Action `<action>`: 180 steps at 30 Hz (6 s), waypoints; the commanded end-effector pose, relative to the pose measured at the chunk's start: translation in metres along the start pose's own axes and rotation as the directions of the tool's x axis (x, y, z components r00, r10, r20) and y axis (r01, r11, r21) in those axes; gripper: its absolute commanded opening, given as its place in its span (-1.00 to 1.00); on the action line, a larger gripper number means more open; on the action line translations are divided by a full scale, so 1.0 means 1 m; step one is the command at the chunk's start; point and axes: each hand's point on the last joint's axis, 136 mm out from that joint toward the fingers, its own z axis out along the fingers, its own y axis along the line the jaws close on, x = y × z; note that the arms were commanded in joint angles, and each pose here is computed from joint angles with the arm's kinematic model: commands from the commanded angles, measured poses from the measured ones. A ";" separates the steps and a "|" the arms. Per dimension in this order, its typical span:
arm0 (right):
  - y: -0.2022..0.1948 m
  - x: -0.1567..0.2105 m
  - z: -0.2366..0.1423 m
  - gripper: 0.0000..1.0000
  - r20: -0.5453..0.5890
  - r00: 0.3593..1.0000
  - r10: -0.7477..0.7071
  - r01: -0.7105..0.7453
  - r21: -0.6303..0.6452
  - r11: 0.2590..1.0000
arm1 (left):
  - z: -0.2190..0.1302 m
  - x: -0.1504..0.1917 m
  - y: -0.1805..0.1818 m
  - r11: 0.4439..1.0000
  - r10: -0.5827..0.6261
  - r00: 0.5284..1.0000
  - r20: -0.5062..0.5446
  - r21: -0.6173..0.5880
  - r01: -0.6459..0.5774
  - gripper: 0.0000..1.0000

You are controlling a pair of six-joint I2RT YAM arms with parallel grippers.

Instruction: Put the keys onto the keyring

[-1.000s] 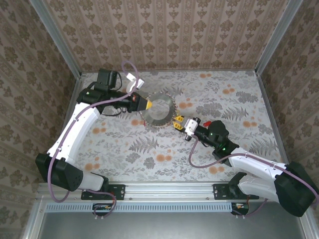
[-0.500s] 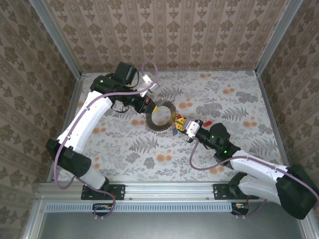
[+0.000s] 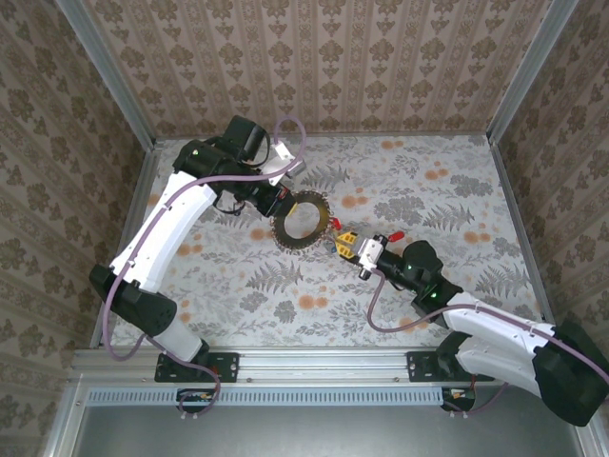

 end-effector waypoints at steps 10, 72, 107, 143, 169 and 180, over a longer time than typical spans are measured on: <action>0.012 -0.016 0.029 -0.59 0.058 0.998 -0.002 0.005 -0.061 0.998 | -0.010 -0.009 -0.012 0.999 0.045 0.998 0.033 0.009 -0.046 -1.00; -0.003 0.021 0.053 -0.59 -0.029 0.998 0.050 -0.045 0.154 0.987 | -0.013 -0.015 -0.013 0.999 0.046 0.996 0.077 -0.005 -0.046 -1.00; -0.008 0.029 0.045 -0.55 0.002 0.994 0.105 -0.103 0.204 0.973 | -0.018 -0.018 -0.016 0.999 0.041 0.992 0.116 0.000 -0.041 -1.00; -0.033 0.004 0.032 -1.00 0.087 0.988 0.130 -0.149 0.265 0.953 | -0.007 -0.009 0.011 0.986 -0.162 0.976 0.144 0.054 0.156 -0.99; -0.018 0.011 0.026 -1.00 -0.121 0.921 0.370 -0.374 -0.011 0.927 | 0.063 0.046 0.094 0.867 -0.487 0.859 0.161 -0.031 0.497 0.06; 0.006 0.042 0.019 -1.00 -0.344 0.890 0.300 -0.358 -0.121 0.926 | 0.061 0.037 0.088 0.909 -0.406 0.865 0.295 0.031 0.417 0.03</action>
